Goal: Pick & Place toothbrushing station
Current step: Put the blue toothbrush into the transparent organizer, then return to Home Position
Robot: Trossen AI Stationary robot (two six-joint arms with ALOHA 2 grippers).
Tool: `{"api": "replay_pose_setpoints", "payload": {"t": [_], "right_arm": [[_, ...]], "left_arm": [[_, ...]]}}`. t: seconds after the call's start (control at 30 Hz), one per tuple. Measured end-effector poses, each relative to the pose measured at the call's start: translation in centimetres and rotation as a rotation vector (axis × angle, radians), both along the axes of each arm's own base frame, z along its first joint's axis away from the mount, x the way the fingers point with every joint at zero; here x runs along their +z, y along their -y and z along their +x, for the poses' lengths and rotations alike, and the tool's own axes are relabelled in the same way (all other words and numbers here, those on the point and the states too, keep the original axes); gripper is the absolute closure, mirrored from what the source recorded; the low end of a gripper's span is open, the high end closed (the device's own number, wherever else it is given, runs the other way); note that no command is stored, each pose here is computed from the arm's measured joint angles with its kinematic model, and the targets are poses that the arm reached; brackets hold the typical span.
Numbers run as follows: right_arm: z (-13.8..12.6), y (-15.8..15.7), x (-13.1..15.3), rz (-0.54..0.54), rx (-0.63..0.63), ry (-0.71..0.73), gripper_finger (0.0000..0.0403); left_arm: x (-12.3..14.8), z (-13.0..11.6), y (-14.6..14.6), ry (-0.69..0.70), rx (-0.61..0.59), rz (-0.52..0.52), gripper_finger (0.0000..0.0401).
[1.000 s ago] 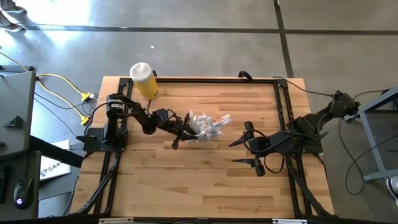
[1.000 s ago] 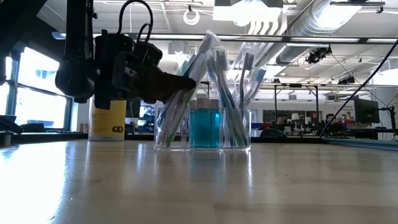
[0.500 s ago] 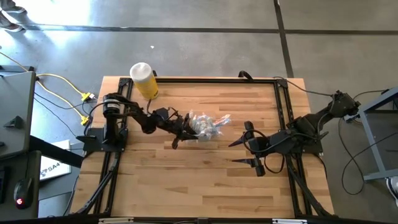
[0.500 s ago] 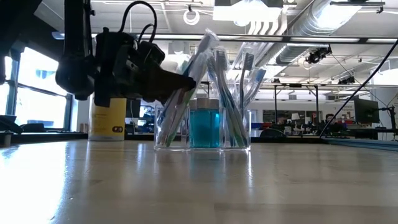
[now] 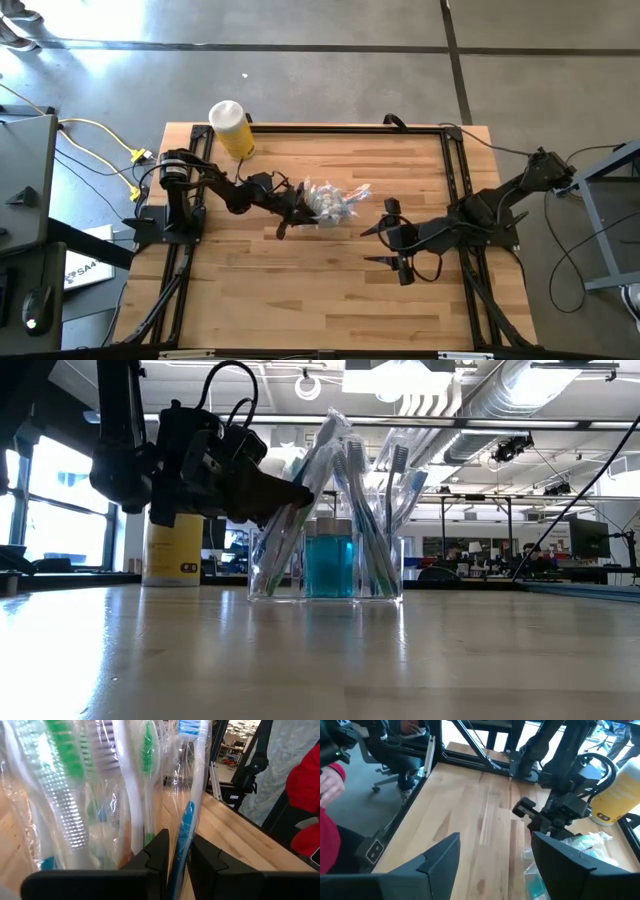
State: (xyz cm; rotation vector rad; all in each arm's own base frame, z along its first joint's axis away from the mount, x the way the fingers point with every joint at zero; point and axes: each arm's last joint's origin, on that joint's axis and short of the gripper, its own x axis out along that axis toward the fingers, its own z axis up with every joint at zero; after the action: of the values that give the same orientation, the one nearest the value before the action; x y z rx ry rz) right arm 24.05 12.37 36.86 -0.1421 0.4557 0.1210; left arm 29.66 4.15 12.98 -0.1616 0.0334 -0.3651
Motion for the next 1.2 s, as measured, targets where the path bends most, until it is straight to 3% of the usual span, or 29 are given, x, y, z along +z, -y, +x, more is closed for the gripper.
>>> {"api": "replay_pose_setpoints", "payload": {"t": [0.13,0.37,0.47,0.93,1.2], "right_arm": [[0.0,0.0,0.0,0.002,0.001,0.003,0.0166],[0.0,0.0,0.1,0.007,0.001,0.012,0.0166],[0.0,0.0,0.1,0.007,0.001,0.012,0.0166],[0.1,-0.1,0.3,0.013,-0.006,0.029,0.0166],[-0.9,1.0,0.1,-0.092,-0.158,-0.006,0.0166]], "left_arm": [[0.0,0.0,0.0,-0.002,-0.002,-0.002,0.0325],[-0.1,0.0,0.0,-0.006,0.003,0.015,0.0231],[0.0,0.0,0.0,-0.004,0.0,0.021,0.0209],[2.6,-3.6,0.5,-0.064,0.069,0.085,0.0213],[5.4,-5.9,0.8,-0.16,0.116,0.079,0.0213]]}}
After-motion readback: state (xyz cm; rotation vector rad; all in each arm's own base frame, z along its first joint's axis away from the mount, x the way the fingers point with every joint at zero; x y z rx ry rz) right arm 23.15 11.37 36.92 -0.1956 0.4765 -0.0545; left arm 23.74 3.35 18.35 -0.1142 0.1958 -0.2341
